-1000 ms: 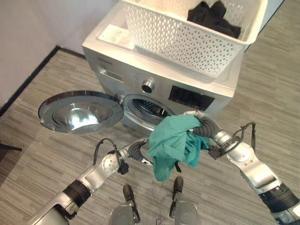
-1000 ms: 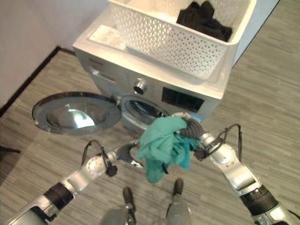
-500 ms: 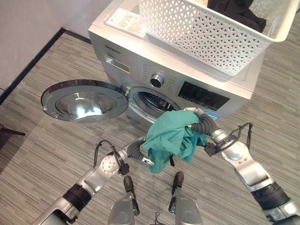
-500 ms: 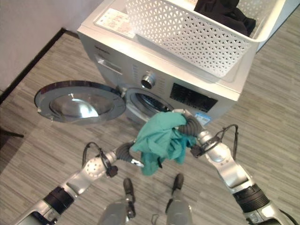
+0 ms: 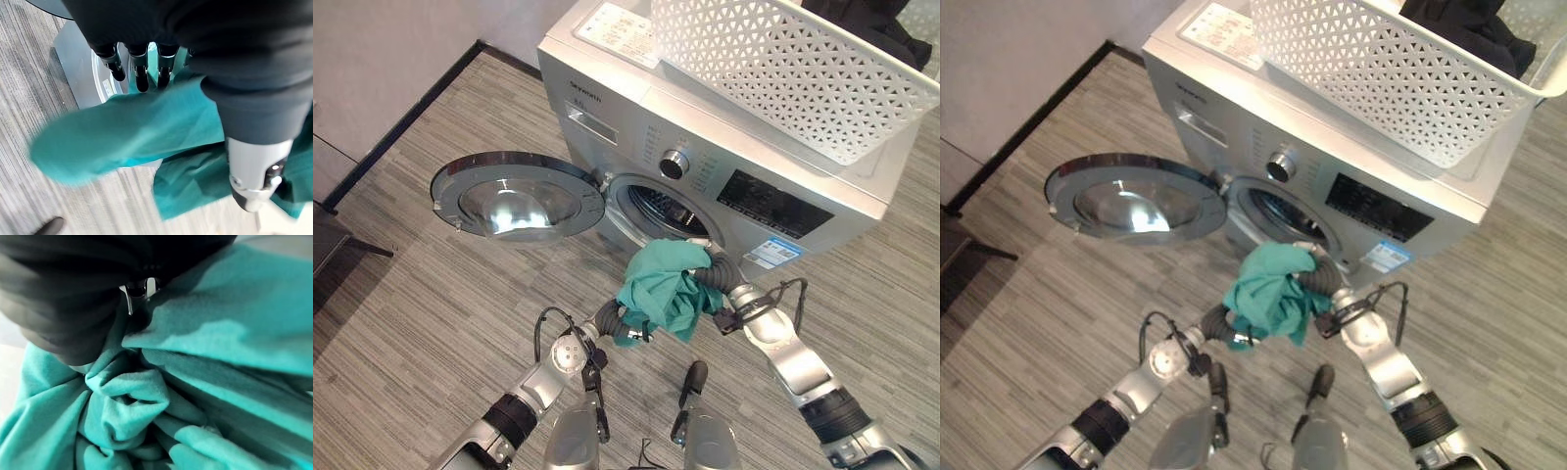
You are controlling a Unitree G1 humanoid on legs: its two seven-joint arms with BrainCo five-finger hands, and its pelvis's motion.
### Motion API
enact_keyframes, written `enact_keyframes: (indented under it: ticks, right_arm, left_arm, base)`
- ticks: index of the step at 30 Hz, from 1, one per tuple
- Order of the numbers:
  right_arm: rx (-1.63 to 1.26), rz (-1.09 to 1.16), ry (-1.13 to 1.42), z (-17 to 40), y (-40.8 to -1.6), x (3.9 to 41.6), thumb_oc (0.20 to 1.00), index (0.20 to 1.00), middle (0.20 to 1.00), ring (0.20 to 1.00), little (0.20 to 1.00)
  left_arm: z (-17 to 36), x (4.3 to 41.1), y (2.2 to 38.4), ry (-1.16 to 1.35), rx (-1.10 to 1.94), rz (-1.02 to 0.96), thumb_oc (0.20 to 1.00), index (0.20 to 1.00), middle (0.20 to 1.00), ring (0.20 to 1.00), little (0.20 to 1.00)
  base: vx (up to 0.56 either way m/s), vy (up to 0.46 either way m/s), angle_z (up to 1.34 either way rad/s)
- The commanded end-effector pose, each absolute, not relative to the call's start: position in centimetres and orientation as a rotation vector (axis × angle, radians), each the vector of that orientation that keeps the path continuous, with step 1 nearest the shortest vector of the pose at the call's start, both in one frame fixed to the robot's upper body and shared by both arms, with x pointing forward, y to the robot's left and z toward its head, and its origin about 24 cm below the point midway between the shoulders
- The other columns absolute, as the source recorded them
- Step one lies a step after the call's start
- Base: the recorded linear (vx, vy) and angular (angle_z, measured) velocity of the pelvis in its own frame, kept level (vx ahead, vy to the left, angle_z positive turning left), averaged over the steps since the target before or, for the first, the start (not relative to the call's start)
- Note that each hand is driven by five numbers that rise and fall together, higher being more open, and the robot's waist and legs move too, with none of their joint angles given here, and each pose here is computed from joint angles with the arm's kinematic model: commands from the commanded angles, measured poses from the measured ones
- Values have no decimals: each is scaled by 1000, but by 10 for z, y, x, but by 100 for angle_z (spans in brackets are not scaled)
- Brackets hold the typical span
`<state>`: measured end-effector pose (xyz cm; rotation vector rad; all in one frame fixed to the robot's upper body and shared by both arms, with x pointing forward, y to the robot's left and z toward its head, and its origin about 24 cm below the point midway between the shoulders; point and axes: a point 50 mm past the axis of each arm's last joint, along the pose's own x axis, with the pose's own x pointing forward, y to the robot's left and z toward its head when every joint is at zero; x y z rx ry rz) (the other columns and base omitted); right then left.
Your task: Grab the laundry basket,head to the washer,open it,put in the laundry and shut it.
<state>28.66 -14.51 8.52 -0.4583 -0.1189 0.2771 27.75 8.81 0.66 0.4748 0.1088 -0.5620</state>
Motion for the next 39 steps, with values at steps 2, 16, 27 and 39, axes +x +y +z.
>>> enact_keyframes:
  ticks: [2,16,27,39]
  right_arm:
    - [-359,317,-251,112,-123,291,200,200,200,200,200]
    - [-249,404,-167,92,-87,292,200,200,200,200,200]
    - [-200,463,-138,84,-65,290,200,200,200,200,200]
    - [-226,435,-130,78,-80,292,1000,1000,1000,1000,1000]
  left_arm:
    - [16,283,60,45,442,-593,1000,1000,1000,1000,1000]
    - [35,298,26,40,224,-551,1000,1000,1000,1000,1000]
    - [39,303,23,36,163,-493,200,200,200,200,200]
    - [32,298,17,-7,324,-517,200,200,200,200,200]
  base:
    - [3,-14,11]
    - [0,-1,0]
    - [14,-4,0]
    - [-17,-9,0]
